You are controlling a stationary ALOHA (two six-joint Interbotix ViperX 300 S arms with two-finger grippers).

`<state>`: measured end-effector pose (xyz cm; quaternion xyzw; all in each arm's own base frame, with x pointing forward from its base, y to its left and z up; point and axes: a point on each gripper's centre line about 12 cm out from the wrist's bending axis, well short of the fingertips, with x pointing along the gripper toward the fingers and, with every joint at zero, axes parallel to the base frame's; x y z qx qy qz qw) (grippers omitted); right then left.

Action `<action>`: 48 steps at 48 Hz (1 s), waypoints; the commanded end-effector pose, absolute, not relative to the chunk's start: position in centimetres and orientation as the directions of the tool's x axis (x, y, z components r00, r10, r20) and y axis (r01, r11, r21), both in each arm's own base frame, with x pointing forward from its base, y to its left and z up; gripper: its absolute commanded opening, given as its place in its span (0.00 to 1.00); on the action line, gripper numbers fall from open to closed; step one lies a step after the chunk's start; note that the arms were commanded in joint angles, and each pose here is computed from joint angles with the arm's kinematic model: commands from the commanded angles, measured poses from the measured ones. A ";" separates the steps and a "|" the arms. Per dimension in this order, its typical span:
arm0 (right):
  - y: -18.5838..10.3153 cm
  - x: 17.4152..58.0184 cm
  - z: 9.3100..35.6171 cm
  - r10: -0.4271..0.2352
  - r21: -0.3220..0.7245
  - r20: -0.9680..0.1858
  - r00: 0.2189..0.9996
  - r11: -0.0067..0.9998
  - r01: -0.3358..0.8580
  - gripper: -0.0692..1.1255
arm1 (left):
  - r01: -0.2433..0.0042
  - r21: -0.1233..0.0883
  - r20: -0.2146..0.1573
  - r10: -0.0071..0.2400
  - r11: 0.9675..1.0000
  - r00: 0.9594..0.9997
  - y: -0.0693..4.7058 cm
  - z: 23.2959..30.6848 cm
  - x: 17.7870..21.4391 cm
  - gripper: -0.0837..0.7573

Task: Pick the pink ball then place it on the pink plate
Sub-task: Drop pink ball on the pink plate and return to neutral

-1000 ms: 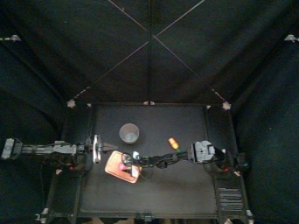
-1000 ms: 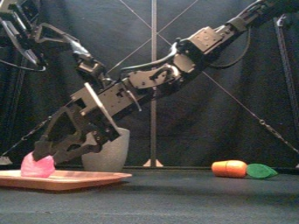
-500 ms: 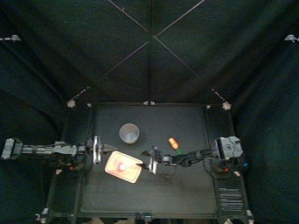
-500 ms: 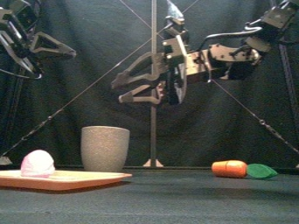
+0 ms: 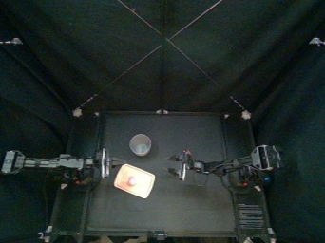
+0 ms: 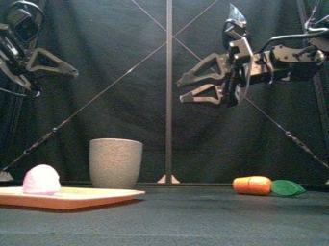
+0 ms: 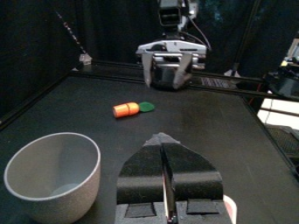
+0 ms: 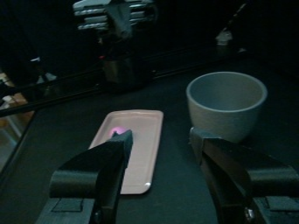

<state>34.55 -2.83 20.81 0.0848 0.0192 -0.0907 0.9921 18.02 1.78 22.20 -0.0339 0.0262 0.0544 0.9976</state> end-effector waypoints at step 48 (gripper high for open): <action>-3.7 33.3 25.3 -0.185 0.147 0.086 0.979 0.974 0.171 0.81 | -0.108 -0.061 0.038 0.110 0.992 0.993 1.93 25.60 18.87 0.29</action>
